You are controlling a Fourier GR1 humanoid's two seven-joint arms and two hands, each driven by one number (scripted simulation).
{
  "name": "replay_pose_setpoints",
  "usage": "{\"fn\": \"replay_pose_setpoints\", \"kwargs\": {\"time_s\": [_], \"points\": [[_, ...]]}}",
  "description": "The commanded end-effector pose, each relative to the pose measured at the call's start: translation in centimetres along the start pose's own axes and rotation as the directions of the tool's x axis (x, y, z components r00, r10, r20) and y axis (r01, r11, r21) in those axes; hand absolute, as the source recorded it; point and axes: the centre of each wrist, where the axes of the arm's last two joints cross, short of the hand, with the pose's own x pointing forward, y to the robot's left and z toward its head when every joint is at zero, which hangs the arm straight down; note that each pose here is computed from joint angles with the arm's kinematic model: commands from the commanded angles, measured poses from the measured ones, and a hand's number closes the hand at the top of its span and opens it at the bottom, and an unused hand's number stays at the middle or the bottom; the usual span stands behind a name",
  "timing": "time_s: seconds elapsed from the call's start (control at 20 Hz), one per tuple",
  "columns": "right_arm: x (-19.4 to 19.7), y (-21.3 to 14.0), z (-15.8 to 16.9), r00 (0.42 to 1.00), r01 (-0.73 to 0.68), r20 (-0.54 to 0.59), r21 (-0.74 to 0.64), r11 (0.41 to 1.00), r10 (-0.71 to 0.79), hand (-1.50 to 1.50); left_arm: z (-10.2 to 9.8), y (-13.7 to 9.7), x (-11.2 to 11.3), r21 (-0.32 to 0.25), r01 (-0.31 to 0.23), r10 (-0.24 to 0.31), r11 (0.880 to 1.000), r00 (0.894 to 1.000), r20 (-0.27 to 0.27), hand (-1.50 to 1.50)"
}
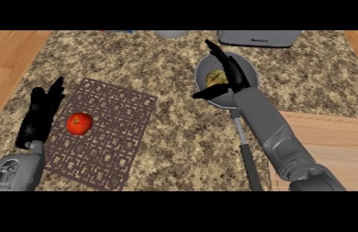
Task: Pick the squash from the cutting board and place it in the pan
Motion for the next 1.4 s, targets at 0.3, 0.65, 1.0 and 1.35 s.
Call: {"fn": "replay_pose_setpoints", "kwargs": {"time_s": [0.3,0.65,1.0,1.35], "points": [[-0.2,-12.0,0.3,0.995,0.068,-0.056,-0.204,0.977,-0.081,-1.5,0.0,2.2,0.0,0.027,-0.005,0.006,1.0,1.0,-0.022,0.0],[-2.5,-21.3,5.7,0.993,0.1,-0.041,-0.239,0.966,-0.114,-1.5,-0.4,0.4,-0.8,0.013,-0.011,0.011,1.0,1.0,-0.026,0.0],[-2.6,-28.7,10.8,0.994,0.089,-0.035,-0.237,0.967,-0.1,-1.5,1.0,1.3,-1.2,0.006,-0.01,0.01,1.0,1.0,0.0,0.0],[-1.7,-33.8,15.0,0.996,0.066,-0.05,-0.195,0.979,-0.077,-1.5,1.0,0.4,-1.6,0.003,-0.006,0.006,1.0,1.0,-0.001,0.0]]}}
